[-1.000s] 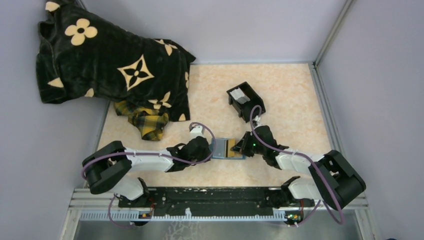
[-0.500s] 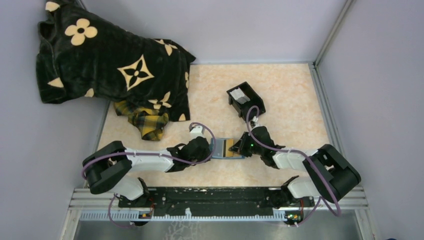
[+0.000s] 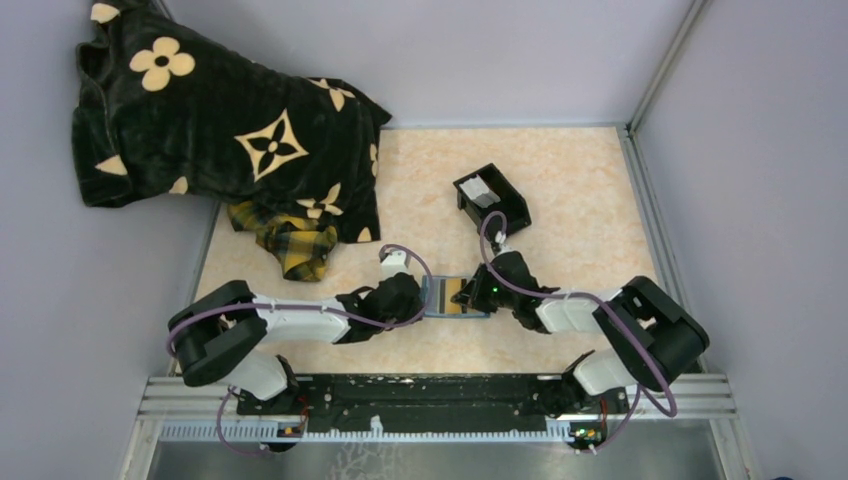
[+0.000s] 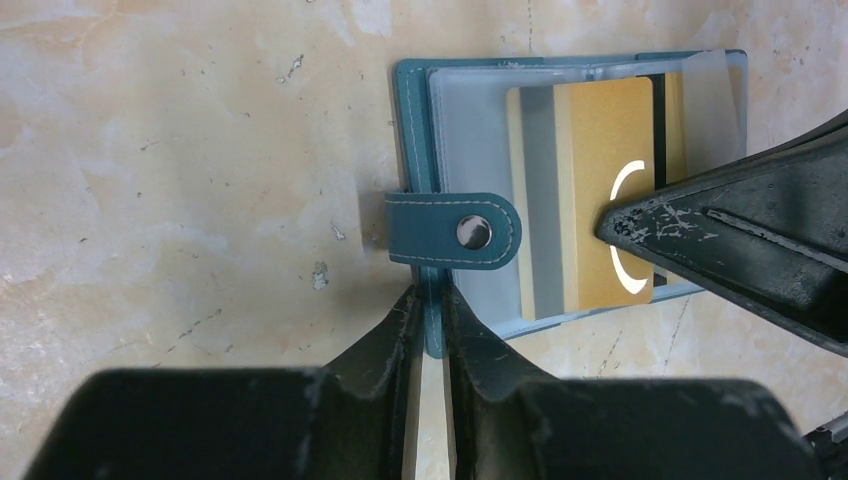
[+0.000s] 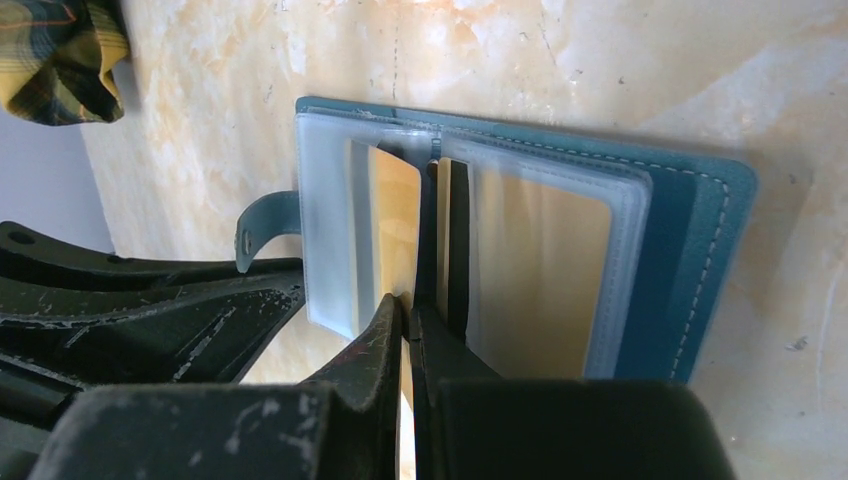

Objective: Put the credit cards into the card holder
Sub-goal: Insert the credit card into the card holder.

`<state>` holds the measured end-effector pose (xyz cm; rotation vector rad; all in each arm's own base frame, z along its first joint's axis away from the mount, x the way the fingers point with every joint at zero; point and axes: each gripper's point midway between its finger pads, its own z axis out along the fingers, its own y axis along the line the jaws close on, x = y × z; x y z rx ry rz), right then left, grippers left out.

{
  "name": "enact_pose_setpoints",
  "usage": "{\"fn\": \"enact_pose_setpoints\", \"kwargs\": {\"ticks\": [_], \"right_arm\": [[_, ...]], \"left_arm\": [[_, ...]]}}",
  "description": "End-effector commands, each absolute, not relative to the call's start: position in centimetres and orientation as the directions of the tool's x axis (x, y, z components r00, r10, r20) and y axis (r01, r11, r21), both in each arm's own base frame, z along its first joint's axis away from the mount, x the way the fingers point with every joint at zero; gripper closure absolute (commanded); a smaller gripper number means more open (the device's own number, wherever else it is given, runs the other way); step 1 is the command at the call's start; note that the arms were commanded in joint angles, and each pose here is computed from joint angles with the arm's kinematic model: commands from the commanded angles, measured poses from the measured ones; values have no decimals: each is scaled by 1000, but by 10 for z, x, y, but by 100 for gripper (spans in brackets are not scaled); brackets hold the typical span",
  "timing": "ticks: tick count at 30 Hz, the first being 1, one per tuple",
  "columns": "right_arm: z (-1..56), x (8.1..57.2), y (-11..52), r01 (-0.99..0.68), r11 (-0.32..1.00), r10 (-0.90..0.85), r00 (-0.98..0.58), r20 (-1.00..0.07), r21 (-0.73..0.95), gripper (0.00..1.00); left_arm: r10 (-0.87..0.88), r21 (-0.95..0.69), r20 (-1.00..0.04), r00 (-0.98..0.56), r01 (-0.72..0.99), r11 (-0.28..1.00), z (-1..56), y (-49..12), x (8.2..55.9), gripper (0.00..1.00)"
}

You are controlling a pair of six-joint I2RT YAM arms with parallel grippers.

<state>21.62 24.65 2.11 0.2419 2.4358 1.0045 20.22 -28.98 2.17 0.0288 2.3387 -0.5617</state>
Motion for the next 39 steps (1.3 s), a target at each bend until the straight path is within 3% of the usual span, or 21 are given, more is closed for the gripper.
{"fn": "enact_pose_setpoints", "kwargs": {"ticks": [1, 3, 6, 11, 16, 39], "right_arm": [[-9, 199, 236, -23, 811, 237, -900, -364, 584, 100], [-9, 199, 238, -33, 824, 218, -903, -370, 566, 98], [-7, 200, 241, -47, 846, 187, -907, -378, 531, 78], [0, 201, 237, -59, 878, 159, -899, -407, 475, 56], [10, 206, 232, -71, 911, 128, -888, -442, 406, 48], [32, 214, 226, -126, 982, -35, -847, -531, 137, 38]], "left_arm": [[-66, -312, -628, -775, 174, 934, -2, -279, 193, 81], [-65, -312, -628, -775, 174, 934, -2, -279, 193, 81], [-64, -308, -629, -775, 174, 935, -2, -278, 193, 81], [-63, -304, -633, -772, 173, 937, -1, -276, 193, 81], [-74, -306, -636, -768, 163, 938, 2, -274, 194, 81], [-125, -385, -621, -774, 162, 909, 5, -286, 192, 83]]}}
